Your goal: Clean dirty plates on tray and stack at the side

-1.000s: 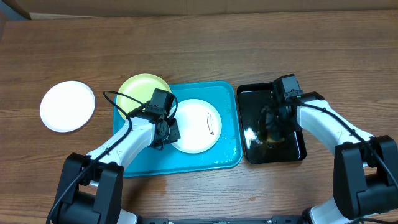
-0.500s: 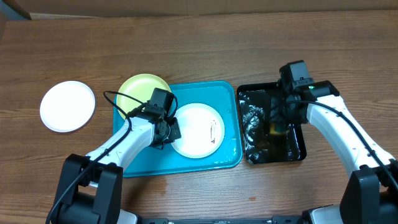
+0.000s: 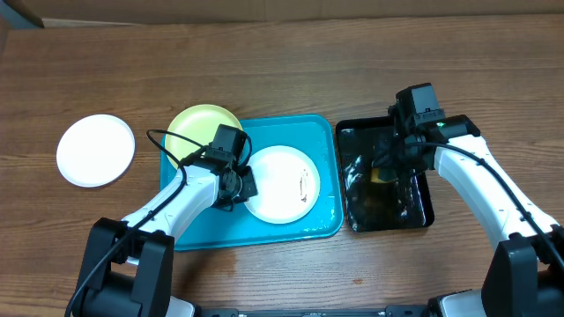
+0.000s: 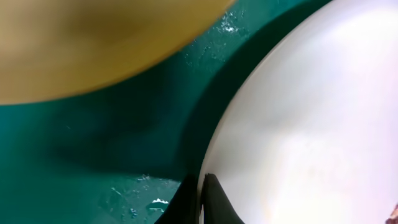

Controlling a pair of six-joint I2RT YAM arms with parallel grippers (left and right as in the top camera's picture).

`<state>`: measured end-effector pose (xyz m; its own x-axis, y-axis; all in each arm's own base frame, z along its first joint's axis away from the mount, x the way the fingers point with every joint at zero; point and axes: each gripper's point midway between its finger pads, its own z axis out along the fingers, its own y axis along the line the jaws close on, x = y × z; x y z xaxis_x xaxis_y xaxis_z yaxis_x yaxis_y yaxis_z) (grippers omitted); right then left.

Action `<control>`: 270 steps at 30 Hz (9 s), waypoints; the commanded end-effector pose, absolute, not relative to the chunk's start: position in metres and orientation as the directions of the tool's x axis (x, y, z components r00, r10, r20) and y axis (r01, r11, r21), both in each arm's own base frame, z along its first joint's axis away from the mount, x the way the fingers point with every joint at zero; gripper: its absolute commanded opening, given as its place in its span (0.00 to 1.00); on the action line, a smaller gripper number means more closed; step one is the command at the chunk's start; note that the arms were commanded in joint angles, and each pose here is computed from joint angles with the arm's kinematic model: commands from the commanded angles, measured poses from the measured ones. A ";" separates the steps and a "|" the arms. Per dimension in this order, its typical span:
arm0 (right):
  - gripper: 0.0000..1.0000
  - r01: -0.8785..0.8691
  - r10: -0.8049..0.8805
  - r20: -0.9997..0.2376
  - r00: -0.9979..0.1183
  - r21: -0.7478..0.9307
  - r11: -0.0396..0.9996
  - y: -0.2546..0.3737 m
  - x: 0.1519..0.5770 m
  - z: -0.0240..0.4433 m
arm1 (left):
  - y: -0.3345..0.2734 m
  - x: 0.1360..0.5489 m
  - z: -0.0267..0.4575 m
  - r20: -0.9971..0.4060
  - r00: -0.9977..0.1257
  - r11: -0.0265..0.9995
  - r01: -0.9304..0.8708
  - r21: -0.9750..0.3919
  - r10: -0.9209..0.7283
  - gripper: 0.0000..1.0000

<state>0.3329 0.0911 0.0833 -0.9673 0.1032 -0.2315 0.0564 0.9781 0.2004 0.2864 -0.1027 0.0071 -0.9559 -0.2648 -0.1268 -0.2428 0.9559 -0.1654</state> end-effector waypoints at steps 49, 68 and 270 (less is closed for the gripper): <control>0.04 -0.453 -0.296 -0.488 -0.821 0.244 0.857 0.235 0.330 0.106 | -0.127 0.295 0.007 -0.051 -0.894 0.860 -0.411 -0.303 -0.445 0.06; 0.04 -0.500 -0.418 -0.439 -0.795 0.084 0.862 0.261 0.324 0.048 | -0.134 0.292 0.008 -0.021 -0.899 0.853 -0.407 -0.328 -0.437 0.04; 0.04 -0.602 -0.494 -0.454 -0.742 0.124 0.789 0.196 0.348 0.139 | -0.127 0.286 0.005 -0.026 -0.910 0.874 -0.390 -0.290 -0.414 0.04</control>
<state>0.3381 0.2157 0.1244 -0.6697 -0.5898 -0.4512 -0.7127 0.6811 0.1676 0.2876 -0.1298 0.0098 -0.9084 -0.4172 -0.0259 -0.3896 0.8675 -0.3093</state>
